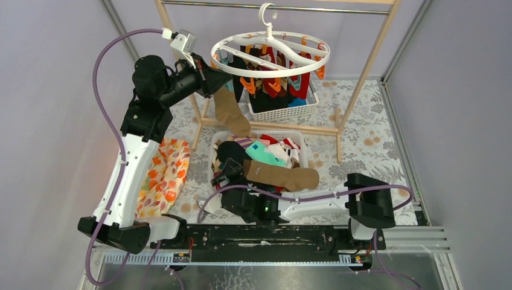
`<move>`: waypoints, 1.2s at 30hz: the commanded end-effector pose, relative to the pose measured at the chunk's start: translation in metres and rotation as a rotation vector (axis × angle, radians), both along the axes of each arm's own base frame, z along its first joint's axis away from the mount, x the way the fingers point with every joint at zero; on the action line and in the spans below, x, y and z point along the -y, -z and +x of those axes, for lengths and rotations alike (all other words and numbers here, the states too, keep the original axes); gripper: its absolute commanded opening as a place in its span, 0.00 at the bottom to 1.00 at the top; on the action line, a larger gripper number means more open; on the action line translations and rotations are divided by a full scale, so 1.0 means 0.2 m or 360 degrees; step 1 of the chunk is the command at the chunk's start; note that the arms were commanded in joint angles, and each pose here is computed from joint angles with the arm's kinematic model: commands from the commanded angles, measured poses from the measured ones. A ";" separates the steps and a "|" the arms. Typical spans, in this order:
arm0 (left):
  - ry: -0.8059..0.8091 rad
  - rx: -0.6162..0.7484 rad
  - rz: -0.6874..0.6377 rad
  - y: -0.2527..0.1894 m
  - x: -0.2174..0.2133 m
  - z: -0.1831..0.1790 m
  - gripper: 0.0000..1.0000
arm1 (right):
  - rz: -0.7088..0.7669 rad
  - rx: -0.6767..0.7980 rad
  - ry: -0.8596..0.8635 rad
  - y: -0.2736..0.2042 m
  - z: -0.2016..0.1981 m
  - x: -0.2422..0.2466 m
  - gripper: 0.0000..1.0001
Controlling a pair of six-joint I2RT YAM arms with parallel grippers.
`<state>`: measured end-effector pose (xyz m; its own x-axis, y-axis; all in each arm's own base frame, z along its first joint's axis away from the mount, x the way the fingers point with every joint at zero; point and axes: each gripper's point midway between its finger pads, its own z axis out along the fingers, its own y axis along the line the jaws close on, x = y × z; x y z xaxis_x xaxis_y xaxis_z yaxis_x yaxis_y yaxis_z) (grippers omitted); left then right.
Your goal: Clip the socks to the hanger
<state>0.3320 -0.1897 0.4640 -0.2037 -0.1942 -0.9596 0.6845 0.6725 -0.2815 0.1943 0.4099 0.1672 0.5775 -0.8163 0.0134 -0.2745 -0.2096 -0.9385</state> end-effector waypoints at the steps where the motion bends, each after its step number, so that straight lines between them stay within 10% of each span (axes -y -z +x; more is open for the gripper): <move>1: -0.0005 0.0084 0.0008 -0.04 -0.02 -0.02 0.00 | 0.0879 -0.0331 0.0116 -0.47 0.01 -0.08 0.90; 8: 0.0010 0.0078 0.0002 -0.03 -0.01 -0.02 0.00 | 0.1393 -0.0944 0.0031 -0.65 -0.06 0.10 1.00; 18: 0.0011 0.0072 0.0002 -0.02 -0.01 -0.02 0.00 | 0.1480 -0.1342 0.0163 -0.39 -0.17 0.17 0.98; 36: 0.0017 0.0066 0.0011 -0.02 -0.01 -0.02 0.00 | 0.1259 -0.0893 0.0315 -0.07 0.02 0.24 0.81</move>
